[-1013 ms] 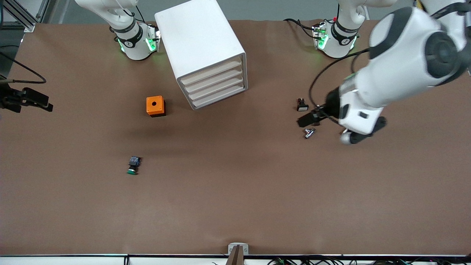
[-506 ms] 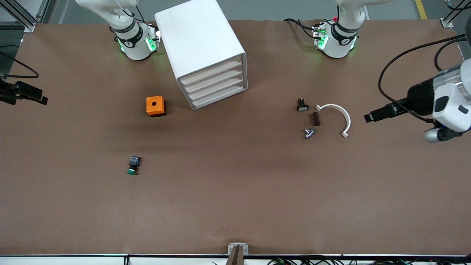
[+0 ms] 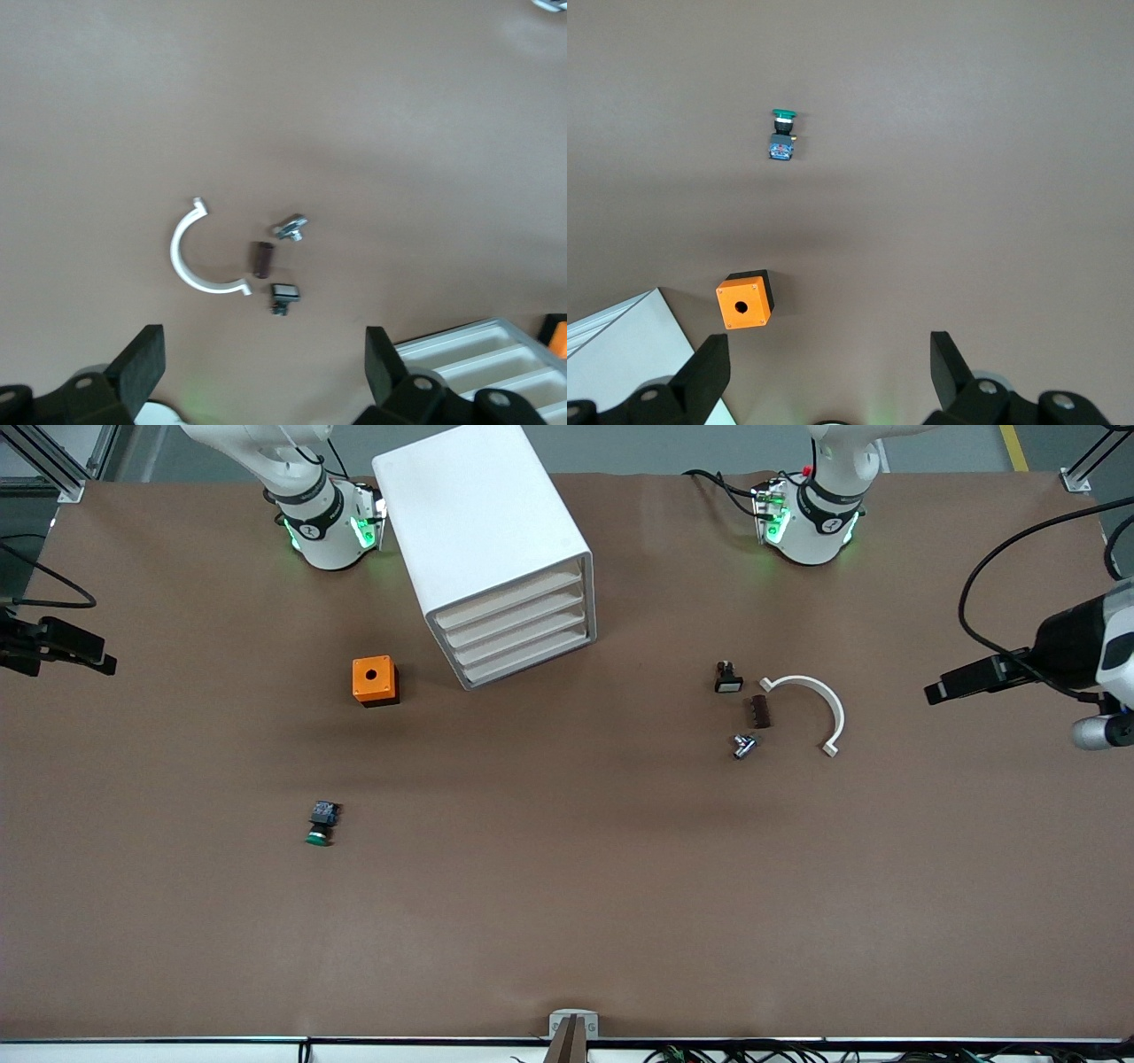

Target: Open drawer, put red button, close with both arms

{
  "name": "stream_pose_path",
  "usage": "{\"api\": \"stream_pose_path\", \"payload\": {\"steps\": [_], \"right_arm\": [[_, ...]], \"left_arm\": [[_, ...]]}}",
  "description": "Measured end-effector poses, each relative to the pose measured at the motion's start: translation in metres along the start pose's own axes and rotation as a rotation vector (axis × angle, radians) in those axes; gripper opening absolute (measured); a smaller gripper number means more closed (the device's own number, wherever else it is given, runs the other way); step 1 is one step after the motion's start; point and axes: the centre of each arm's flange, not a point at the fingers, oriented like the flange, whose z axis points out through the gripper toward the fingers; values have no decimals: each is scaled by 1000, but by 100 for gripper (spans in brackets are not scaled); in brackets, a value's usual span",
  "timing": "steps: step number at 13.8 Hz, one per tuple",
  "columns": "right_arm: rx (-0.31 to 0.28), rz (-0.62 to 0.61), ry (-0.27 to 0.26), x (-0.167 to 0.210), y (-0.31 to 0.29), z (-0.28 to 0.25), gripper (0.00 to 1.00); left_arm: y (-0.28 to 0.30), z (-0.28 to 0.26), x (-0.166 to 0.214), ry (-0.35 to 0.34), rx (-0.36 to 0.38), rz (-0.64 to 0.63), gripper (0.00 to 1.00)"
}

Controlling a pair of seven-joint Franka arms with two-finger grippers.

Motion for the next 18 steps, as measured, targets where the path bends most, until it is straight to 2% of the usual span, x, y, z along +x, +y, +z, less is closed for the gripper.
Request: {"api": "stream_pose_path", "payload": {"steps": [5,8,14,18], "right_arm": [[-2,-5,12,-2,-3,-7,100],[-2,-7,22,-5,-4,-12,100],[-1,-8,33,-9,-4,-18,100],[-1,-1,35,-10,-1,-19,100]], "left_arm": [[-49,-2,-28,-15,25,38,100],[-69,9,-47,36,33,43,100],[-25,32,-69,95,81,130,100],[-17,8,-73,162,94,148,100]]}}
